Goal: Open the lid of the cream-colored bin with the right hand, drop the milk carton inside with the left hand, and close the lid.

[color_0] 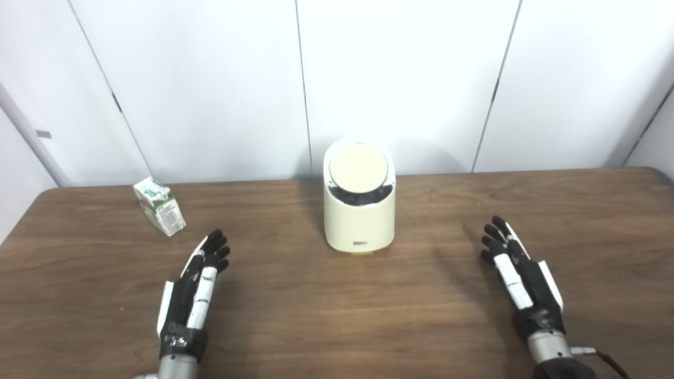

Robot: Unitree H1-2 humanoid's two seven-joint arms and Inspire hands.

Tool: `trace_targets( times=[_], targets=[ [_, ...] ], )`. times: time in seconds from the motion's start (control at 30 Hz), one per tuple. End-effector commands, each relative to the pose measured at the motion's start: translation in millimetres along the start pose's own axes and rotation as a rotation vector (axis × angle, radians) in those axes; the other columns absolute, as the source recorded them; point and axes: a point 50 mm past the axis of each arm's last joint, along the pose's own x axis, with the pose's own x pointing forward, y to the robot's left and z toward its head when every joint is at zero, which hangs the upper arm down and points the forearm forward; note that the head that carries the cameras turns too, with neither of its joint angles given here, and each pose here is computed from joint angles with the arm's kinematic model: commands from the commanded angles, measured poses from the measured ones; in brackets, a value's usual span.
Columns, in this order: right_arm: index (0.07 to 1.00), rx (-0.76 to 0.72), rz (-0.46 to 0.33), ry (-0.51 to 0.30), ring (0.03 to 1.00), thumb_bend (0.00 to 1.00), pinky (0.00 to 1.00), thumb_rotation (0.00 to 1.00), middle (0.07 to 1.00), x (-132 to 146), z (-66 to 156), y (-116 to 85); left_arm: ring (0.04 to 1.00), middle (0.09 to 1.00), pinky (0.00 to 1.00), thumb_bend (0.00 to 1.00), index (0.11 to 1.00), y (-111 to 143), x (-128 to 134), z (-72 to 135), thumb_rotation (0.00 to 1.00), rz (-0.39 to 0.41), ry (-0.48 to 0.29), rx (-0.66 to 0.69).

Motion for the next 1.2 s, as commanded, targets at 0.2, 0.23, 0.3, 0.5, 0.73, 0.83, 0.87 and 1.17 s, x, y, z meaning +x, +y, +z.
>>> trace_targets(
  times=[0.2,0.23,0.3,0.5,0.73,0.83,0.87,1.17],
  targets=[
    [0.953,0.018,-0.012,-0.083,0.921,0.60,0.91,0.81,0.929,5,11,-4,0.894,0.908,0.90,0.53,0.920,10,-13,-20,0.79,0.003,0.062,0.028],
    [0.953,0.022,-0.012,-0.084,0.919,0.60,0.90,0.81,0.928,6,11,-4,0.893,0.907,0.89,0.53,0.921,10,-13,-20,0.79,0.003,0.062,0.028],
    [0.953,0.027,-0.011,-0.085,0.919,0.60,0.90,0.80,0.928,6,10,-5,0.894,0.908,0.89,0.53,0.922,9,-13,-20,0.79,0.005,0.066,0.029],
    [0.951,0.038,-0.011,-0.093,0.914,0.60,0.89,0.79,0.927,8,10,-7,0.894,0.911,0.89,0.52,0.924,8,-13,-20,0.79,0.001,0.062,0.022],
    [0.947,-0.003,-0.012,-0.091,0.911,0.61,0.87,0.78,0.921,6,12,-8,0.895,0.912,0.90,0.51,0.921,5,-13,-21,0.79,-0.001,0.064,0.020],
    [0.943,-0.026,-0.014,-0.090,0.908,0.64,0.86,0.74,0.918,3,12,-9,0.910,0.927,0.92,0.49,0.933,2,-14,-22,0.80,-0.011,0.069,0.014],
    [0.943,-0.027,-0.013,-0.091,0.910,0.65,0.87,0.72,0.920,4,12,-10,0.913,0.928,0.92,0.48,0.935,1,-14,-22,0.80,-0.014,0.069,0.012],
    [0.946,-0.006,-0.021,-0.137,0.908,0.72,0.88,0.62,0.931,22,27,-2,0.928,0.940,0.94,0.44,0.947,-3,-18,-28,0.80,-0.008,0.090,-0.003]
  ],
)
